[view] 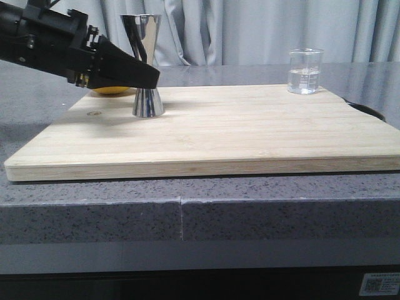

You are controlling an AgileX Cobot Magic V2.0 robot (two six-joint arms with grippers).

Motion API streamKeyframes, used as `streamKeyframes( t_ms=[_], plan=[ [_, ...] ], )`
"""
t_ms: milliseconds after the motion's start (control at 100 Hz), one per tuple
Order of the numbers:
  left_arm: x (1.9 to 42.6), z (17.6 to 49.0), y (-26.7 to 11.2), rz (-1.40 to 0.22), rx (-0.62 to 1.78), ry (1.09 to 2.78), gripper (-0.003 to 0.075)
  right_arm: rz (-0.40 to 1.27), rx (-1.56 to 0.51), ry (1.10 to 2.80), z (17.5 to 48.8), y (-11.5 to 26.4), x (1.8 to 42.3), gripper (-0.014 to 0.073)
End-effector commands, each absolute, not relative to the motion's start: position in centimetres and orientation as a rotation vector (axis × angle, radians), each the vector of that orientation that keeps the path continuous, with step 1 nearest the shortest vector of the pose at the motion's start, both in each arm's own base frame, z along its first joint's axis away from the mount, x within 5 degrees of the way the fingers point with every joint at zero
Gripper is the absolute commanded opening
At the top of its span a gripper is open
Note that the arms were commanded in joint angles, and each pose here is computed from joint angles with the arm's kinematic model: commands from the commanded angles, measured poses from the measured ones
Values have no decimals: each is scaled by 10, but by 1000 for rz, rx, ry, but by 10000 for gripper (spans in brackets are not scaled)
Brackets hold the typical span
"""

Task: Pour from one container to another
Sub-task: 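Close the left gripper around the steel jigger's waist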

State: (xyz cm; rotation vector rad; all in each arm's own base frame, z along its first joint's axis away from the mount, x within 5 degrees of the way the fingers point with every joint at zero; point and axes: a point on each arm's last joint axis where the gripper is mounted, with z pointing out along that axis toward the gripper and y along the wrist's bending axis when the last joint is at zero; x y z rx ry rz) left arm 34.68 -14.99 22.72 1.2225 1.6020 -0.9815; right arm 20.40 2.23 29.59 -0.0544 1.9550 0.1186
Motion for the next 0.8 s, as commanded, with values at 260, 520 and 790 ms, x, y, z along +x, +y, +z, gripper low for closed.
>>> streamKeyframes(
  t_ms=[260,520,790],
  plan=[
    [346,250,-164,-1008,1162,1518,365,109,-48,1832,316,21,207,494],
    [346,250,-164,-1004,1160,1521,286,109,-48,1832,316,21,207,494],
    [347,249,-164,-994,1157,1527,72,109,-48,1832,316,21,207,494]
  ],
)
